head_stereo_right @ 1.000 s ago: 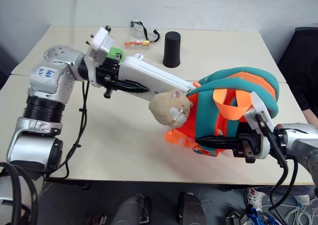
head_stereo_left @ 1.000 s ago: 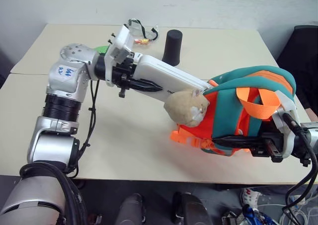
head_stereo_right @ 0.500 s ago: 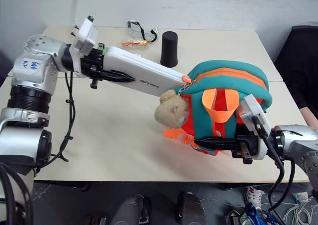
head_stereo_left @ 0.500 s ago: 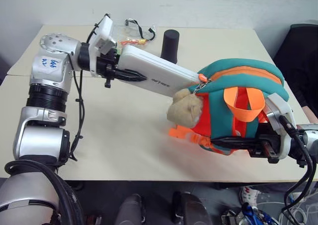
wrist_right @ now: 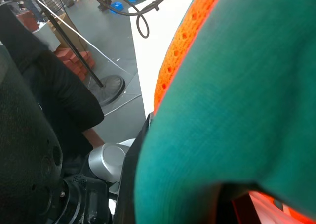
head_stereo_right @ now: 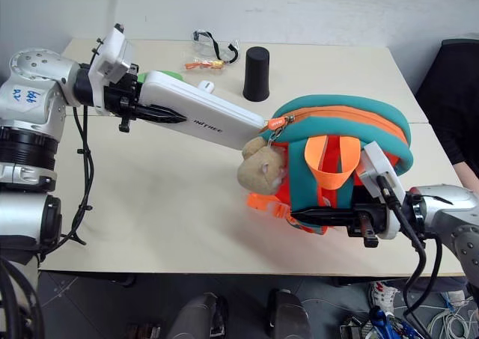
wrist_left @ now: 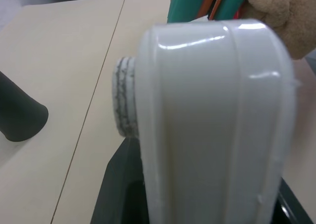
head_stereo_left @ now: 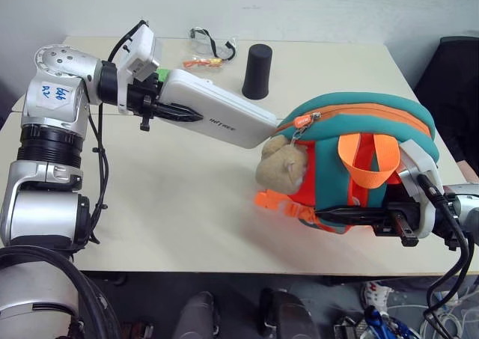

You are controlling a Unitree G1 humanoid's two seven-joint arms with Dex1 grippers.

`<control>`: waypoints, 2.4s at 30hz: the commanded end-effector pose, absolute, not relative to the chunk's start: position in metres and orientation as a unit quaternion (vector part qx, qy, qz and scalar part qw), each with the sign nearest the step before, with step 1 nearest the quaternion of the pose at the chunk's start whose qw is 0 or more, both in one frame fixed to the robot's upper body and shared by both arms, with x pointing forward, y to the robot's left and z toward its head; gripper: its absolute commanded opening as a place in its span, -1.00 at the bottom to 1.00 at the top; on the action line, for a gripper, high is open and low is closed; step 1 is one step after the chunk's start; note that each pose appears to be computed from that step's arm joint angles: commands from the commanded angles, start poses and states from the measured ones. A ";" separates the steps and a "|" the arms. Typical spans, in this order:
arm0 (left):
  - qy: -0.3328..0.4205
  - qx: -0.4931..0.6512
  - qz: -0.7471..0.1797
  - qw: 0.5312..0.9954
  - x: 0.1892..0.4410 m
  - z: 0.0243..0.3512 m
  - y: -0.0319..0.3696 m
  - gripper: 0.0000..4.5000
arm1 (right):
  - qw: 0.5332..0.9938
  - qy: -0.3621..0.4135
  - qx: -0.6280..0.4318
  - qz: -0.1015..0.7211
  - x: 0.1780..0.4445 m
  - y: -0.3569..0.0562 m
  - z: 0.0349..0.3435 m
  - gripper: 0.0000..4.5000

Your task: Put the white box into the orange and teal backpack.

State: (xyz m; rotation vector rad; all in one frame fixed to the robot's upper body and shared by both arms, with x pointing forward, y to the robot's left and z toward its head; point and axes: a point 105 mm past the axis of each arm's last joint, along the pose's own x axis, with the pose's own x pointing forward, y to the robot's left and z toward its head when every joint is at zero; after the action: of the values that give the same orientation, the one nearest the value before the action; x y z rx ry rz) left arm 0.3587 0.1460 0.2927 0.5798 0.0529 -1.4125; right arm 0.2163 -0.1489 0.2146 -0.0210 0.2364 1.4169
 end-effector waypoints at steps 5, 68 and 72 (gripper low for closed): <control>0.017 0.299 -0.700 0.649 0.330 0.311 0.134 -0.46 | 0.752 0.097 -0.014 0.651 0.216 -0.147 0.217 -0.99; -0.061 0.098 -0.739 0.663 0.326 0.254 0.014 0.89 | 0.760 0.059 0.009 0.648 0.223 -0.121 0.217 -1.00; -0.058 0.096 -0.756 0.645 0.314 0.272 0.036 0.99 | 0.778 0.055 0.011 0.625 0.234 -0.119 0.211 -1.00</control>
State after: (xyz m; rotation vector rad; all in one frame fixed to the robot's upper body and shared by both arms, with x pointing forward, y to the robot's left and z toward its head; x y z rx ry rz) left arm 0.3286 0.0317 0.2429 0.2082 -0.0340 -1.6571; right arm 0.2302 -0.1206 0.2059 0.0457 0.1651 1.3740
